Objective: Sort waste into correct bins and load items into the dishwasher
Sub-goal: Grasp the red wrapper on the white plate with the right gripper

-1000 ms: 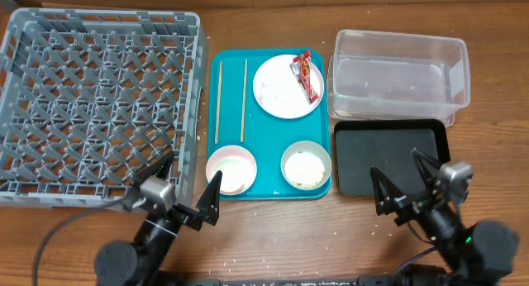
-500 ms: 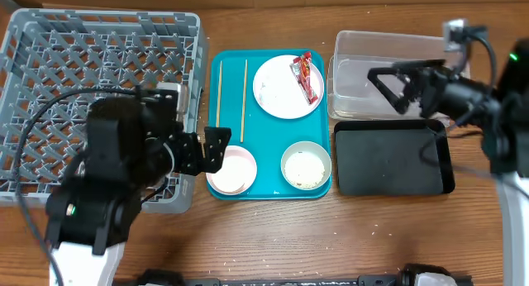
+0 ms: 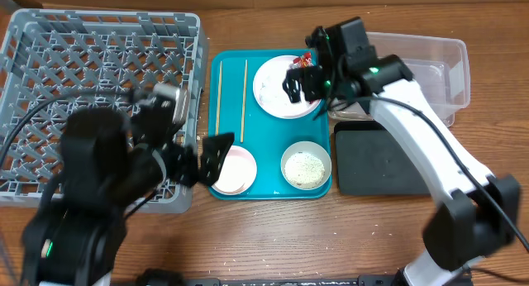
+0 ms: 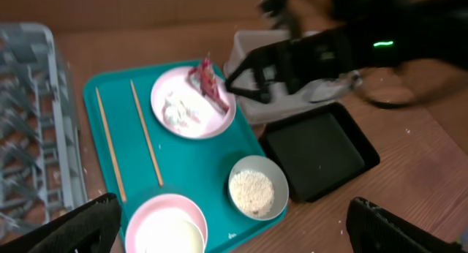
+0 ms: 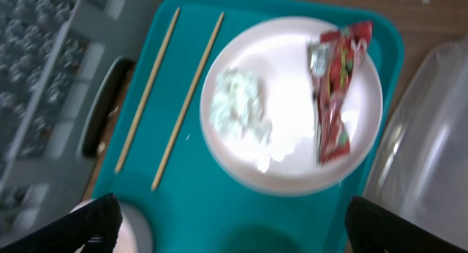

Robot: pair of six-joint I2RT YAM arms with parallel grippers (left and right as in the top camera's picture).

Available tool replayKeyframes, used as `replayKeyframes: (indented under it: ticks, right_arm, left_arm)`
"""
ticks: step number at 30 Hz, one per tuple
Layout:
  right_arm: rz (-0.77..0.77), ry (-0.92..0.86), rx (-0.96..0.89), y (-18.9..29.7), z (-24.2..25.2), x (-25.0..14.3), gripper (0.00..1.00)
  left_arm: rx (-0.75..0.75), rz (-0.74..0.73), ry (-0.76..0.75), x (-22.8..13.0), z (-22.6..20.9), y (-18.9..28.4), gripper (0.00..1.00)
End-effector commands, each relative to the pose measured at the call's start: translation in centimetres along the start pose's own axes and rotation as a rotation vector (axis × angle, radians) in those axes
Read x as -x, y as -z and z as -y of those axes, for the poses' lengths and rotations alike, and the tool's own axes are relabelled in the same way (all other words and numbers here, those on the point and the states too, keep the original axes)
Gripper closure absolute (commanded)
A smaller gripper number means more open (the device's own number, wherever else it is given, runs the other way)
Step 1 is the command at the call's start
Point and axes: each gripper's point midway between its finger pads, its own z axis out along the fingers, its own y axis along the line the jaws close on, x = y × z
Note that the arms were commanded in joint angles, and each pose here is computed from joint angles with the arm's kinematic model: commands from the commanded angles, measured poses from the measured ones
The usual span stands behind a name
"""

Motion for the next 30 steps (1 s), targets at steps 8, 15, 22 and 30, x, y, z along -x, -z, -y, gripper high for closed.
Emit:
replayKeyframes:
  ticks: [8,15,22,30]
  right_arm:
    - [0.015,0.021,-0.142,-11.4,5.2,0.3,0.35]
    - [-0.040,0.009,-0.250,-14.0,8.0,-1.8,0.61]
    - [-0.055,-0.022,-0.089,-8.7,3.6,-0.4,0.96]
    - [0.196,-0.076,-0.053,5.2,1.0,5.1,0.96]
  left_arm:
    - [-0.213,0.162,-0.234,-0.3,6.5,7.0,0.00]
    - [-0.277,0.145,-0.231,-1.2,7.6,7.5,0.00]
    - [-0.260,0.143,-0.229,-1.2,7.4,7.5,0.00]
    - [-0.215,0.145,-0.225,-1.0,6.6,7.3,0.00]
